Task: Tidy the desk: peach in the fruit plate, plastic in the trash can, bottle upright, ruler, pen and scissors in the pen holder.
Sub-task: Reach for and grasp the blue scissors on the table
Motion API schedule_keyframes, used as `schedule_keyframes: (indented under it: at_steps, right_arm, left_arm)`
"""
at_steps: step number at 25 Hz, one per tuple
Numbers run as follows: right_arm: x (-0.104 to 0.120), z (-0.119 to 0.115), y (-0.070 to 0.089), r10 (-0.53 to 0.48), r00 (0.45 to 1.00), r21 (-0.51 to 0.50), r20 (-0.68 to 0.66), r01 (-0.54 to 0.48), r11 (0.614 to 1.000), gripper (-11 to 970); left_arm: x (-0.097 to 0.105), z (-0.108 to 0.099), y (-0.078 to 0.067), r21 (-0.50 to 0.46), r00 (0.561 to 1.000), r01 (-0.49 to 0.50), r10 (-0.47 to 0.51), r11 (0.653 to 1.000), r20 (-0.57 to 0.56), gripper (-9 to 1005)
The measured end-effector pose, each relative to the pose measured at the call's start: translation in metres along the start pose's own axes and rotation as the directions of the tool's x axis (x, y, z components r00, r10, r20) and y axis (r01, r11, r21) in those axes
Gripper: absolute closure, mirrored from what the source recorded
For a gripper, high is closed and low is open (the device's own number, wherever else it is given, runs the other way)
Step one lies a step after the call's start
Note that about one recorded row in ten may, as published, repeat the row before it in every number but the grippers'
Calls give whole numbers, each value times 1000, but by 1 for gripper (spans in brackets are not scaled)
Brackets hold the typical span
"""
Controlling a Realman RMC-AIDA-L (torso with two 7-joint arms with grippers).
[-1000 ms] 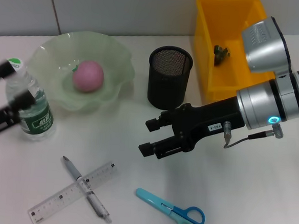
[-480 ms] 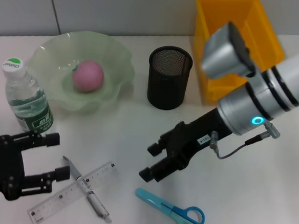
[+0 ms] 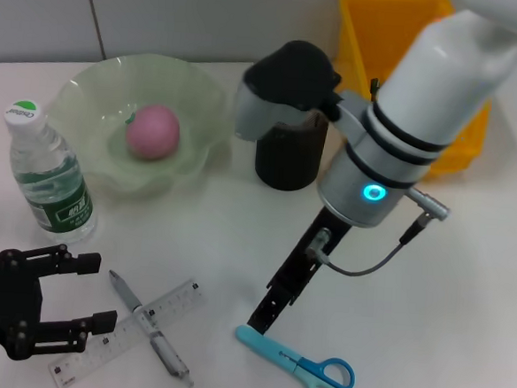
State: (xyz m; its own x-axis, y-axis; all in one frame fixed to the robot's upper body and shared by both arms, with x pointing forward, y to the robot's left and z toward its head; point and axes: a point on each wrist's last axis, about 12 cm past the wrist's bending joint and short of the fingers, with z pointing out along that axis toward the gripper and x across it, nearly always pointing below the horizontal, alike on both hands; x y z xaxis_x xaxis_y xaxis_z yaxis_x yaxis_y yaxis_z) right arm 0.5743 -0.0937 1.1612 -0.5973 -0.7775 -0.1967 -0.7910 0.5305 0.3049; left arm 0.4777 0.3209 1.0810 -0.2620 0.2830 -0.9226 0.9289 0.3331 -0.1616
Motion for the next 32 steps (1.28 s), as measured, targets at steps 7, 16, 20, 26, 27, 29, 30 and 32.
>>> schedule_keyframes:
  at_steps: [7, 16, 20, 26, 27, 29, 30, 32]
  right_arm:
    - [-16, 4, 17, 22, 992, 78, -125, -12, 997, 207]
    - [-15, 24, 39, -70, 971, 134, -228, 103, 986, 207]
    - [-12, 30, 48, -121, 963, 145, -241, 158, 977, 207]
    - [-5, 40, 53, -143, 958, 155, -250, 185, 970, 207]
    - [-4, 41, 54, -144, 957, 158, -250, 187, 970, 207]
    - [-3, 42, 54, -145, 957, 162, -251, 189, 968, 207]
    - [-3, 43, 54, -146, 956, 164, -252, 191, 968, 207]
    - [-2, 46, 53, -151, 955, 169, -254, 198, 966, 208]
  left_arm:
    - [-1, 0, 1, 2, 1000, -7, 7, 1000, -5, 214]
    - [-2, 3, 2, 12, 1000, -2, 2, 1000, -22, 214]
    - [-2, 3, 3, 10, 1000, -3, 3, 1000, -20, 214]
    - [-3, 3, 3, 5, 1000, -2, 2, 1000, -18, 213]
    - [-3, 3, 3, 4, 1000, -2, 2, 1000, -18, 213]
    - [-3, 3, 4, 3, 1000, 0, 0, 1000, -17, 213]
    - [-3, 4, 4, 3, 1000, 2, -2, 1000, -17, 213]
    - [-4, 4, 4, 4, 1000, 6, -6, 1000, -17, 213]
